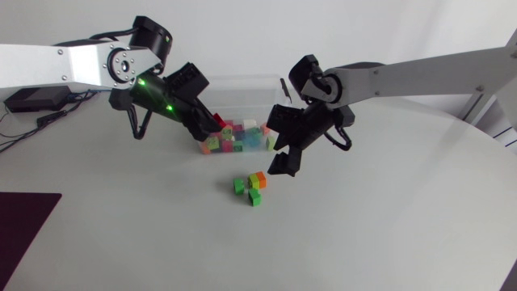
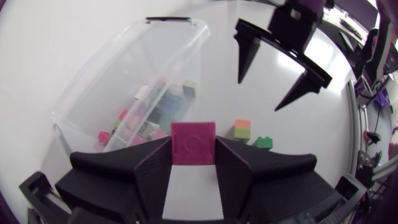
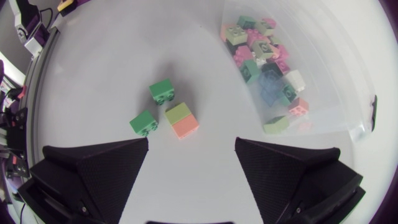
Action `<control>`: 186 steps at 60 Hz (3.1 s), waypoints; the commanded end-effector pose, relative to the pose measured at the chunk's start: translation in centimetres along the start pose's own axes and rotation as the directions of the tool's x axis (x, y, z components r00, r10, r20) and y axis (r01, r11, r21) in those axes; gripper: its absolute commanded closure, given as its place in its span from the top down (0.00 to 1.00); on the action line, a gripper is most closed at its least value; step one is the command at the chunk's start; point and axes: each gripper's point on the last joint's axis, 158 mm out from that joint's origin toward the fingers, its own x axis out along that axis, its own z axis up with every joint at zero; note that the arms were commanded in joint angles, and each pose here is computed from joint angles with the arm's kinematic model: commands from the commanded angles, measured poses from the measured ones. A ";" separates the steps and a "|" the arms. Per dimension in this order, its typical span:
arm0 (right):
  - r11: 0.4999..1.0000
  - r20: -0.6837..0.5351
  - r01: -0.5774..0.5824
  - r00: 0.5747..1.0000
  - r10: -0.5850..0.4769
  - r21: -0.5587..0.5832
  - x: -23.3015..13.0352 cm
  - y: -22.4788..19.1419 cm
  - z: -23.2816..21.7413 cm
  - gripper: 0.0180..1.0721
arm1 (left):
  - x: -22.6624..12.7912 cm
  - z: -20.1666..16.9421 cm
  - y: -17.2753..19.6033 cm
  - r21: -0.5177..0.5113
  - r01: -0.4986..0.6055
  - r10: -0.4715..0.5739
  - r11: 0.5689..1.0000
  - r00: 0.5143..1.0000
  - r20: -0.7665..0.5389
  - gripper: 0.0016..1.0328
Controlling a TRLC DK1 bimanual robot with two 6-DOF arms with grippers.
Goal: Place the duplo bricks in the container
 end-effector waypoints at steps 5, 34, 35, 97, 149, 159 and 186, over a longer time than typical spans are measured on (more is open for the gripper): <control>0.997 -0.056 -0.028 0.998 0.024 -0.075 1.8 0.4 -0.3 0.96 | -1.2 3.3 3.8 -0.071 -0.077 0.084 0.995 0.991 0.109 0.30; 0.991 -0.158 -0.035 0.987 0.015 -0.127 3.2 -0.4 -2.2 0.96 | 0.0 8.5 9.6 -0.183 -0.153 0.198 0.971 0.944 0.264 0.32; 0.991 -0.157 -0.033 0.987 0.013 -0.126 3.2 -0.4 -2.2 0.96 | 0.2 8.6 9.8 -0.186 -0.158 0.204 0.970 0.941 0.268 0.33; 0.917 -0.384 -0.150 0.923 -0.004 -0.369 9.2 0.4 -1.3 0.88 | -7.2 -2.2 2.5 -0.111 -0.263 0.277 0.958 0.951 0.134 0.95; 0.979 -0.248 -0.035 0.969 -0.016 -0.199 -0.2 -1.3 -0.2 0.11 | 4.7 -9.7 -6.7 0.102 0.125 -0.116 0.987 0.989 -0.087 0.95; 0.992 -0.130 0.018 0.991 -0.034 -0.127 -4.1 -2.5 1.2 0.11 | 7.4 -9.5 -8.1 0.109 0.195 -0.183 0.975 0.977 -0.104 0.95; 0.993 0.171 0.116 0.978 -0.117 0.015 -12.9 -5.3 7.9 0.11 | 12.0 -9.4 -9.3 0.132 0.259 -0.242 0.957 0.961 -0.137 0.95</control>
